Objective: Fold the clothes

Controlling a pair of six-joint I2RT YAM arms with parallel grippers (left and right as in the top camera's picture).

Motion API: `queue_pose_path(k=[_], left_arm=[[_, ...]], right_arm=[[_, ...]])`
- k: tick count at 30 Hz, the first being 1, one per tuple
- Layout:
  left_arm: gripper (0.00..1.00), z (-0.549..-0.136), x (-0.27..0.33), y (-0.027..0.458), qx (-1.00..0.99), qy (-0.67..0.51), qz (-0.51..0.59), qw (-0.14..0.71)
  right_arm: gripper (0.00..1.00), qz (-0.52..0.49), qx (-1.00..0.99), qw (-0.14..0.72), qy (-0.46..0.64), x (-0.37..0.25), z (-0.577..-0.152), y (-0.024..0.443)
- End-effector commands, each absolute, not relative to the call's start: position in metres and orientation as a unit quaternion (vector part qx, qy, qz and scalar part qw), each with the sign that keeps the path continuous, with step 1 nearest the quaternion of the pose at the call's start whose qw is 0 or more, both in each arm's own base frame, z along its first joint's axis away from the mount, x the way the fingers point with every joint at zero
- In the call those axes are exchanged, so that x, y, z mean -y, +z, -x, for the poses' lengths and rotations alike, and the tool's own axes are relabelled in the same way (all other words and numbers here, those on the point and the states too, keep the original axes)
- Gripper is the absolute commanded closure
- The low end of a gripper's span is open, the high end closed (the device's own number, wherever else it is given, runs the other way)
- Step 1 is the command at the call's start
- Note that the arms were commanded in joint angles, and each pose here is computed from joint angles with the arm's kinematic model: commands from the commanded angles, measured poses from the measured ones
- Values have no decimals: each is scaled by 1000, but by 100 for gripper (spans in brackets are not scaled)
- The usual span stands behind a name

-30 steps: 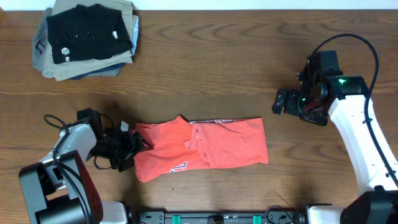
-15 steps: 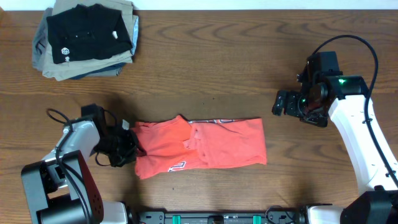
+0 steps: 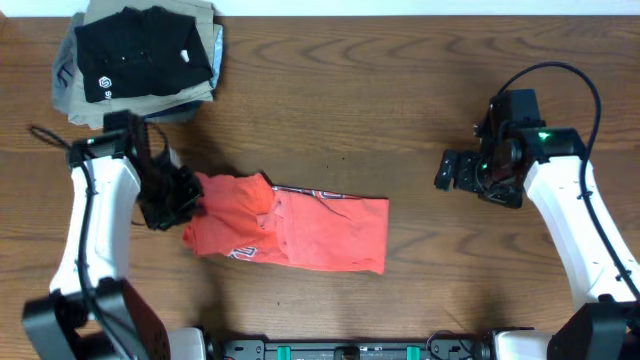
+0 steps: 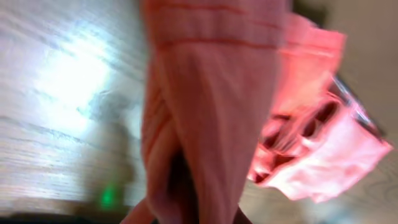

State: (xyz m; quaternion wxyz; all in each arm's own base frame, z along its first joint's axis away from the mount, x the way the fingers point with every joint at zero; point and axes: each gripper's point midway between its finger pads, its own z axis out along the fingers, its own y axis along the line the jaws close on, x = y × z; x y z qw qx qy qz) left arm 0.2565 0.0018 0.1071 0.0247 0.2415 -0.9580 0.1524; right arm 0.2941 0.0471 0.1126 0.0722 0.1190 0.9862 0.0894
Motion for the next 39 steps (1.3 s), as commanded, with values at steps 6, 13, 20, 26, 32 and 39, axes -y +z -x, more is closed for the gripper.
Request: queue_pose_path(k=[6, 13, 20, 26, 32, 39], left_arm=[[94, -252, 68, 150, 980, 154, -124, -29], [94, -239, 126, 134, 987, 155, -50, -1], [94, -237, 181, 108, 988, 156, -3, 17], [94, -233, 219, 76, 988, 148, 25, 39], [93, -225, 245, 49, 987, 144, 54, 55], [92, -216, 259, 42, 985, 143, 77, 58]], right_arm=[[1, -80, -986, 68, 133, -78, -288, 93], [1, -74, -984, 64, 150, -87, -284, 85], [1, -74, -984, 61, 153, -88, -283, 85], [1, -74, -984, 60, 152, -88, -283, 85], [1, -74, -984, 60, 152, -88, -282, 85], [1, -74, -984, 60, 152, -88, -282, 85]])
